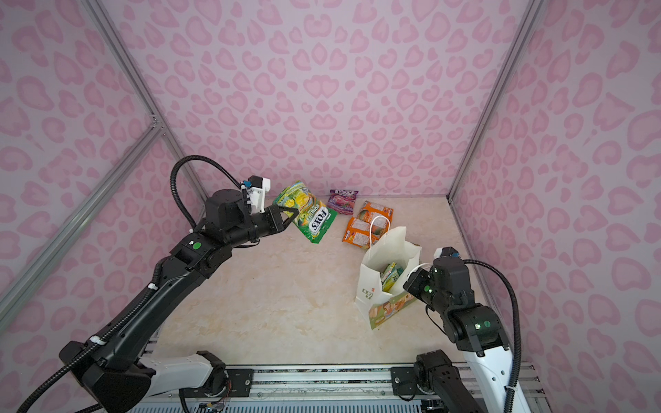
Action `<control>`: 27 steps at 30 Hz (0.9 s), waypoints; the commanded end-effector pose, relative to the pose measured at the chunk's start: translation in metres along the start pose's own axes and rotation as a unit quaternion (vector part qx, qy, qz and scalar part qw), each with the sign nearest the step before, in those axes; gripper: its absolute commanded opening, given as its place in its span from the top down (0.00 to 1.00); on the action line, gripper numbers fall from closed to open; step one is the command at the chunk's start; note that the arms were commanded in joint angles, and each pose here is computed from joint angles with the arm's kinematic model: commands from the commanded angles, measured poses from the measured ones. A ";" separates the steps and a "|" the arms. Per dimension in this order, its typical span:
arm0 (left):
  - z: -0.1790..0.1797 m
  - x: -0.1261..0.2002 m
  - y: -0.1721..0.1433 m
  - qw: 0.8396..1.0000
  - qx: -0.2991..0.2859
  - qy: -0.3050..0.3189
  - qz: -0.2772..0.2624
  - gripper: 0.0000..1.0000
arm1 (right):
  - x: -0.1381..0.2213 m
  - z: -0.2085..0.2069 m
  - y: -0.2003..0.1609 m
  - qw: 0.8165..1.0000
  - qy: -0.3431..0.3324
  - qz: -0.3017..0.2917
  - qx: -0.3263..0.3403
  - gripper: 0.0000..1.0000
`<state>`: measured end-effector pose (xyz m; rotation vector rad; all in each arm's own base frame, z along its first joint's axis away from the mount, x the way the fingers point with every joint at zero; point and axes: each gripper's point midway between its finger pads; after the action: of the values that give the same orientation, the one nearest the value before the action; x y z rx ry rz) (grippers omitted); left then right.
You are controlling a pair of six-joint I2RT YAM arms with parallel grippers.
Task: Place the snacks into the paper bag
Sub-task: Pick up the snack from the top-center of the table, then place the snack in the paper bag.
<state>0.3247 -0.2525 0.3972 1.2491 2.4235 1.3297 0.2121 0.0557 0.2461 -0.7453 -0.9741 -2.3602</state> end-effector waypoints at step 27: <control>-0.191 -0.095 -0.123 0.938 -0.316 -0.055 0.130 0.97 | 0.021 -0.012 -0.004 1.000 -0.017 -0.010 0.008 1.00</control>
<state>0.2283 -0.4754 0.4060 1.4274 1.6366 1.7726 0.1922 0.0458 0.2510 -0.7736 -0.9991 -2.3690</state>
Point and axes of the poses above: each gripper's point midway between its finger pads, its own x axis back along the fingers, its own z axis along the line the jaws close on, y = z × x, and after that the axes turned 3 degrees about -x, right-handed
